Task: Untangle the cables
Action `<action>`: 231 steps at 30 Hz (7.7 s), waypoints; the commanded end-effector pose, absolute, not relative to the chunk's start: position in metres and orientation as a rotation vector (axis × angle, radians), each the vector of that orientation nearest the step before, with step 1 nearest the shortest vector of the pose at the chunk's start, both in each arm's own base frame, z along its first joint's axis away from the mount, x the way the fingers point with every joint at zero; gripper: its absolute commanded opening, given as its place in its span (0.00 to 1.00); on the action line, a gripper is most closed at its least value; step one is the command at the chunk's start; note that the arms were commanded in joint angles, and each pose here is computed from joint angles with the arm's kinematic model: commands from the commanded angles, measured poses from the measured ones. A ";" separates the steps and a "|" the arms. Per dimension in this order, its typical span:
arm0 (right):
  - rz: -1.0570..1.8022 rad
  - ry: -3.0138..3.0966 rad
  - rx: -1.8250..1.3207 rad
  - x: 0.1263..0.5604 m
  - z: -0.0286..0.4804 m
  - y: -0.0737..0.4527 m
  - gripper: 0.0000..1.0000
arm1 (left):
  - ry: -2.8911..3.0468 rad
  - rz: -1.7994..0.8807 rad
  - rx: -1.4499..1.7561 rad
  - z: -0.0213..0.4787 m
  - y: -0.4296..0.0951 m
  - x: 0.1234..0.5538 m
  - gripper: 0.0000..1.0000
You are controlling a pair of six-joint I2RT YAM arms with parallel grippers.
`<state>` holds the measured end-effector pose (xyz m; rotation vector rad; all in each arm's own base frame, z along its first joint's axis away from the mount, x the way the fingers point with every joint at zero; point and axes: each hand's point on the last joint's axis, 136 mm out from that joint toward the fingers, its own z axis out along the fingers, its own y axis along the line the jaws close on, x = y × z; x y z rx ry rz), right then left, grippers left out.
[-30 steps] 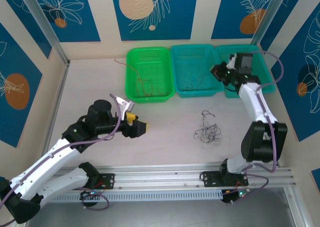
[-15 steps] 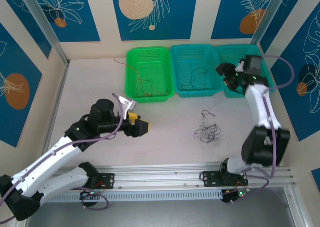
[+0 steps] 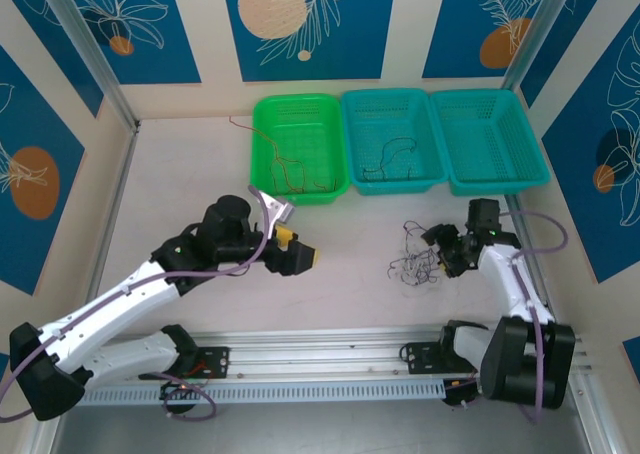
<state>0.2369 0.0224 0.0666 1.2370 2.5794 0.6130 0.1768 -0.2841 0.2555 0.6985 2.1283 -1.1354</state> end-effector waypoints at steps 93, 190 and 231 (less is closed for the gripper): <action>0.808 2.376 1.039 0.231 0.094 0.038 0.62 | 2.435 -0.733 -0.350 0.152 -0.074 0.263 0.00; 0.865 2.618 0.415 0.245 0.186 0.123 0.00 | 1.790 -0.341 0.999 0.164 -0.307 0.269 0.00; 0.546 2.195 -0.605 0.246 0.159 0.282 0.80 | 1.828 -0.777 0.622 0.305 -0.212 0.233 0.00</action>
